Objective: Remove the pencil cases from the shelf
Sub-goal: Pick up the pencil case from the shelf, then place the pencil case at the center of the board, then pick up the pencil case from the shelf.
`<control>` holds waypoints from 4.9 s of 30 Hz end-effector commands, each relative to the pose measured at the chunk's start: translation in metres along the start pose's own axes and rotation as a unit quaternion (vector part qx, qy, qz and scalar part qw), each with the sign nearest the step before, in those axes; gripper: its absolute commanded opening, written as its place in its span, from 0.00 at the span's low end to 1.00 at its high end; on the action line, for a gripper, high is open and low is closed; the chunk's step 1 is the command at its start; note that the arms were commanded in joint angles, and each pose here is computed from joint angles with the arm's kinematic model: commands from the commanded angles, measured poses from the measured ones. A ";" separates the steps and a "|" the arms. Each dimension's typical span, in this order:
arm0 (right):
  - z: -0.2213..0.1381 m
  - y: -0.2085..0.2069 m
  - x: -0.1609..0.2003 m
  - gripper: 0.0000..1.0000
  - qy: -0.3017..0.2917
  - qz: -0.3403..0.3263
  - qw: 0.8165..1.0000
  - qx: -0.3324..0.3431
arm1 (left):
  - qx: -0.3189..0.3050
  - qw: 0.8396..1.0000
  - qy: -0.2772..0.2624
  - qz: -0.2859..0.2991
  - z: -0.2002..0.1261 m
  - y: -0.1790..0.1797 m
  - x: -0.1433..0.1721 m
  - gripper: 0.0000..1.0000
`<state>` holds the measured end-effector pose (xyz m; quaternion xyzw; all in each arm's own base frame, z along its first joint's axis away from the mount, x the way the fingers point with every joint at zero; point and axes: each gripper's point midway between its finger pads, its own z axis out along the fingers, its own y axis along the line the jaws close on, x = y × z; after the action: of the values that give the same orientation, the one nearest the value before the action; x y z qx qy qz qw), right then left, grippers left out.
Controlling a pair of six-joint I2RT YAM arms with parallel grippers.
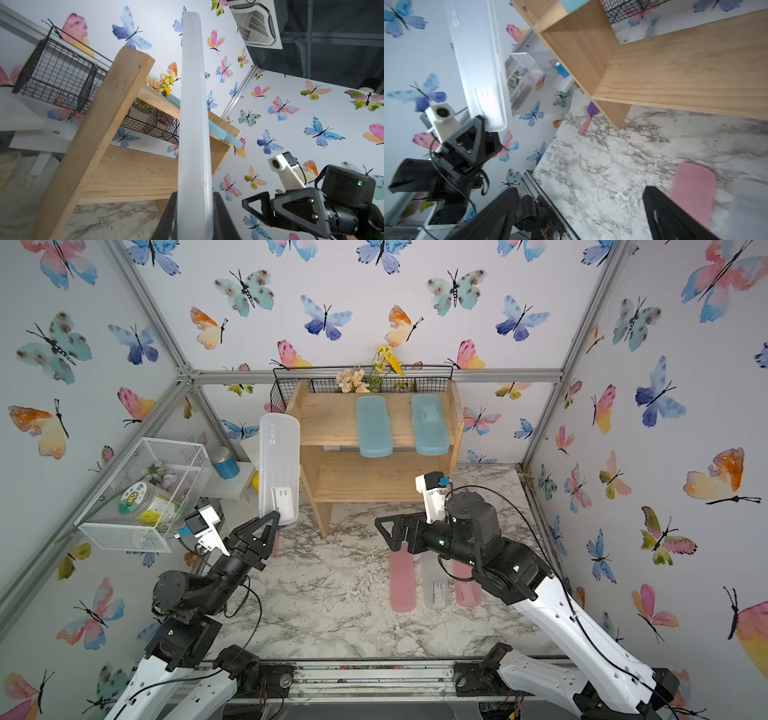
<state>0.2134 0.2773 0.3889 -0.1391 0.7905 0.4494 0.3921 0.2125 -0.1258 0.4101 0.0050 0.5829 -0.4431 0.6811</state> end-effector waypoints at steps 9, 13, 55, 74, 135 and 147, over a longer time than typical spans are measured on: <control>0.099 0.116 -0.027 0.99 -0.013 -0.045 0.991 -0.129 | -0.070 0.995 -0.012 0.068 -0.014 0.021 -0.006 0.01; 0.132 0.127 -0.021 0.99 -0.010 -0.057 0.991 -0.120 | -0.073 0.995 -0.011 0.063 -0.015 0.021 -0.006 0.02; 0.220 0.105 -0.021 0.90 -0.006 -0.066 0.998 -0.022 | -0.103 0.993 0.015 0.055 -0.019 0.038 0.011 0.07; 0.165 0.031 0.033 0.77 0.051 -0.080 0.992 0.087 | -0.152 0.987 0.000 0.044 -0.031 0.049 0.000 0.99; 0.063 -0.146 0.097 0.99 0.027 -0.051 0.946 0.319 | -0.049 0.974 0.149 -0.163 0.051 0.022 0.059 0.99; -0.014 -0.192 0.063 0.99 0.034 0.011 0.931 0.364 | 0.084 0.933 0.178 -0.300 0.150 -0.063 0.040 0.99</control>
<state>0.2867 0.1729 0.2364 0.0336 0.9015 0.1336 0.4103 0.2901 -0.2498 0.4284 -0.0418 0.6647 -0.6069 0.4338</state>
